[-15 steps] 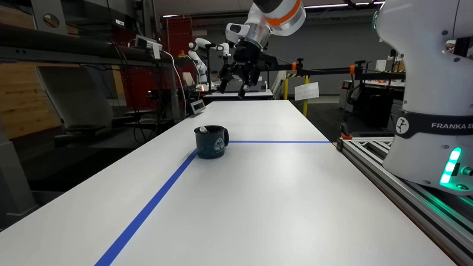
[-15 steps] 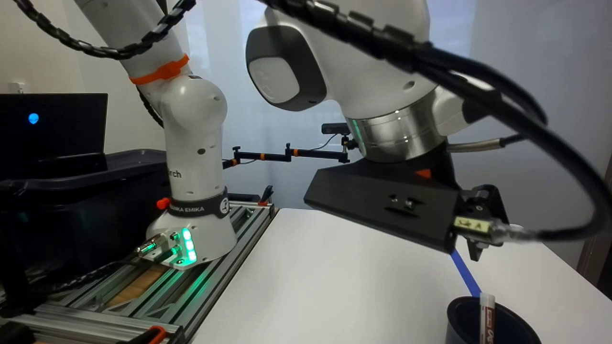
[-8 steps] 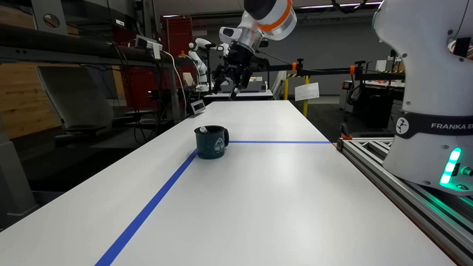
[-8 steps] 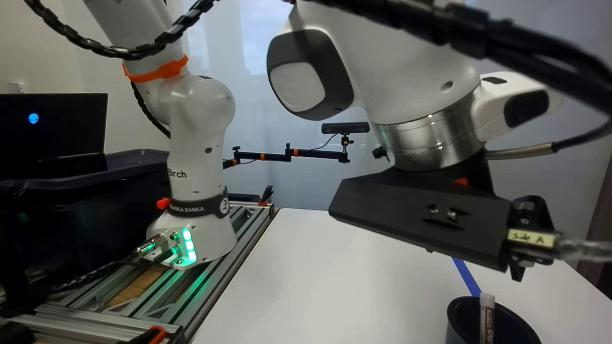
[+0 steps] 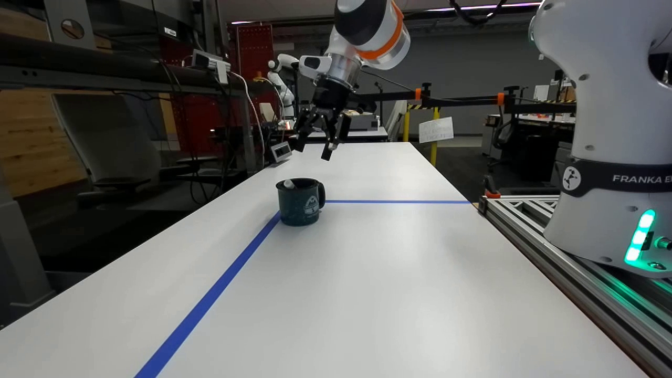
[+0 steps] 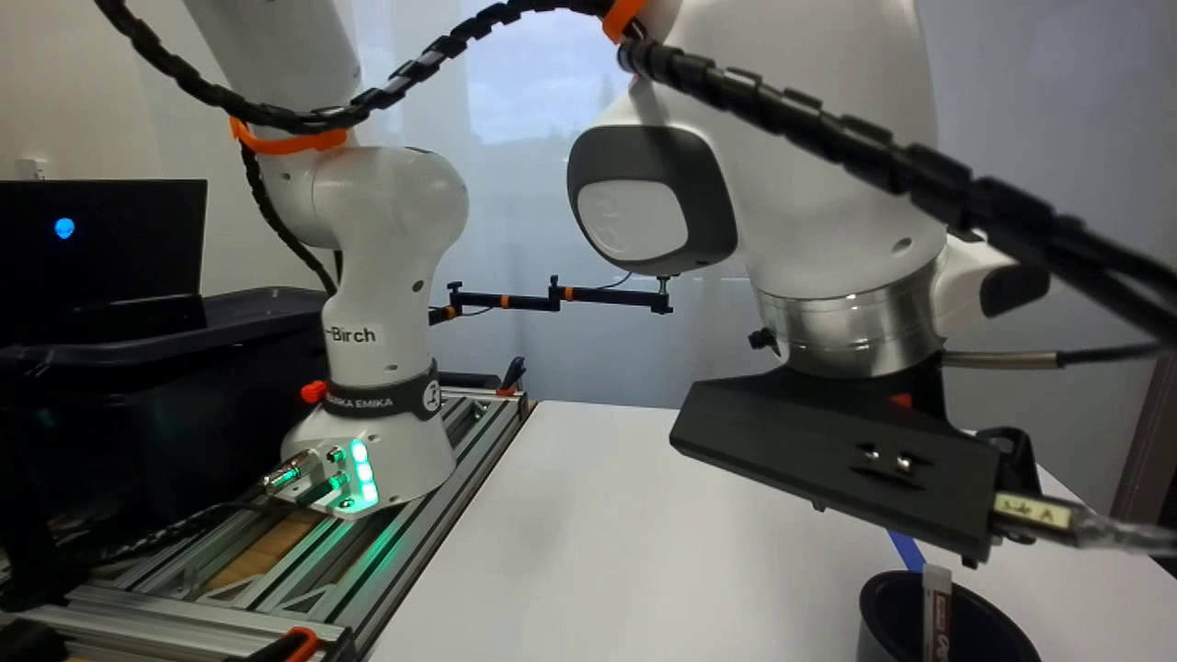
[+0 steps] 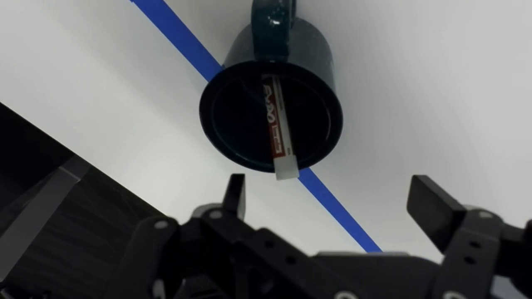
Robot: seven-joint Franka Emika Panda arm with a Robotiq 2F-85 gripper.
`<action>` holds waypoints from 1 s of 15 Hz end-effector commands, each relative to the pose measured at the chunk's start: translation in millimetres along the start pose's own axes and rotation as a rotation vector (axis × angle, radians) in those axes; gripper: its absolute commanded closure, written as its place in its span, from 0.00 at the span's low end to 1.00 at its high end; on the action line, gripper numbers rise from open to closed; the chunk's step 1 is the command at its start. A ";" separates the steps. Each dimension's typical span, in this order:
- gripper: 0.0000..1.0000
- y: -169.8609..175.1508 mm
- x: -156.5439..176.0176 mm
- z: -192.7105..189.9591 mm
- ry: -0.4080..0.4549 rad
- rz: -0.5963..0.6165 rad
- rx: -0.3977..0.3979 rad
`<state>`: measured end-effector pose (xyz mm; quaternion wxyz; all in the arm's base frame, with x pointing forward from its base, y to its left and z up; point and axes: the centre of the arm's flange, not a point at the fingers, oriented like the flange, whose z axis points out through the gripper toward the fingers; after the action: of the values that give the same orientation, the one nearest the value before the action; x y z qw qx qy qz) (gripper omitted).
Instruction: Pick up the marker from the cup and put it on the table
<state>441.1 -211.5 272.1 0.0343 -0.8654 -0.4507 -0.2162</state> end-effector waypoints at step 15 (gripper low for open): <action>0.00 27.5 -2.0 28.6 -0.010 -0.118 -0.002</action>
<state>471.8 -222.0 249.2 0.0183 -0.8385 -0.5008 -0.2137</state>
